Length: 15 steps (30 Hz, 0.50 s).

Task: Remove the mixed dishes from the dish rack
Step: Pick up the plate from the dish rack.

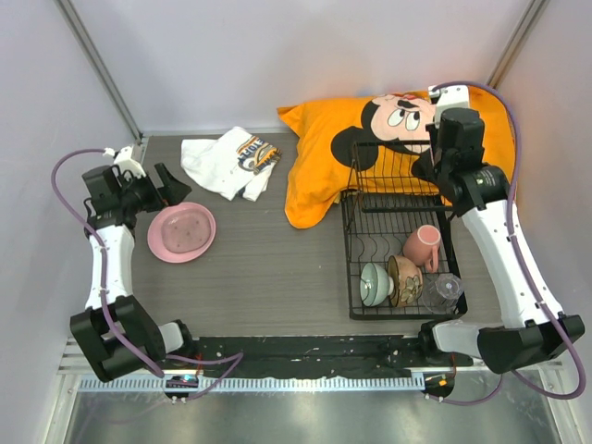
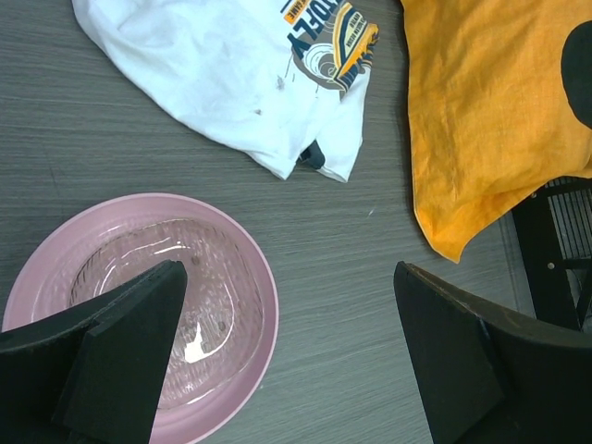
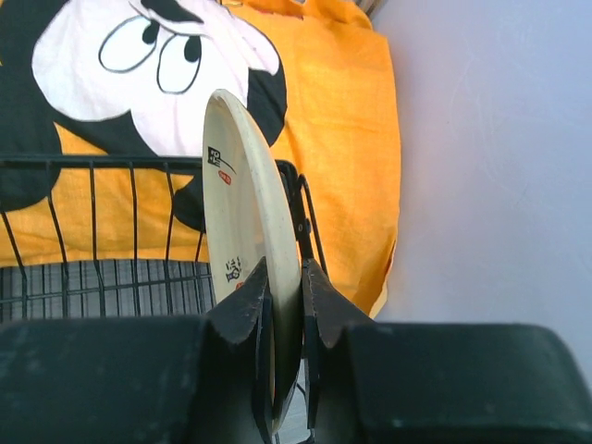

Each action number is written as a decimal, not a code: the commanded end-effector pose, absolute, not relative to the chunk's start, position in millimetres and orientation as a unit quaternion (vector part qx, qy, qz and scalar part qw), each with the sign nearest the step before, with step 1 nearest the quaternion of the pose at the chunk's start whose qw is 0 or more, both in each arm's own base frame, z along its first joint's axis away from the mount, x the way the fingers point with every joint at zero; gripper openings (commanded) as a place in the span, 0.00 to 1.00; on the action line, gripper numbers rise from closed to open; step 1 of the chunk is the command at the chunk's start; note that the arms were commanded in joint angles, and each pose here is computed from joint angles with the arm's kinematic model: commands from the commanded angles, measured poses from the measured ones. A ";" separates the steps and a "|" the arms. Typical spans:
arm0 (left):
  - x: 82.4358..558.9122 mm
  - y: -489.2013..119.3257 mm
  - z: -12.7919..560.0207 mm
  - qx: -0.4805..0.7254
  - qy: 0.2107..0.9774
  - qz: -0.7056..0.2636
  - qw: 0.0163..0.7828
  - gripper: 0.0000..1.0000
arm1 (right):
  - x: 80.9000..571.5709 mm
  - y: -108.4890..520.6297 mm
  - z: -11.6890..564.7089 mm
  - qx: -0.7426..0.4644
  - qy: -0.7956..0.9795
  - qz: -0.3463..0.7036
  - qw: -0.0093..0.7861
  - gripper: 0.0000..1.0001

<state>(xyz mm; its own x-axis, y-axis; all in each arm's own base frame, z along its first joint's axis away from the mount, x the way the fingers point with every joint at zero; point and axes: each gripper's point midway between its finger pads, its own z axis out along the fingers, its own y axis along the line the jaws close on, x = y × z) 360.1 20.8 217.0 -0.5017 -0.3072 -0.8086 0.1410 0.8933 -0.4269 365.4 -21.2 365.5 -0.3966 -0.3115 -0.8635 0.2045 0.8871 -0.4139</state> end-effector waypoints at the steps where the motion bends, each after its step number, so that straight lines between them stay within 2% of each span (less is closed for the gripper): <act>1: 361.8 12.9 238.7 -0.025 0.821 -0.220 0.525 1.00 | 361.6 -20.3 420.2 -0.006 0.772 -0.215 0.598 0.01; 5: 349.5 -33.9 263.2 0.064 0.794 -0.299 0.525 1.00 | 356.1 2.2 433.5 -0.043 0.776 -0.151 0.611 0.01; 15: 303.8 -116.7 344.7 0.228 0.716 -0.340 0.566 1.00 | 319.1 79.5 442.5 -0.192 0.765 0.041 0.613 0.01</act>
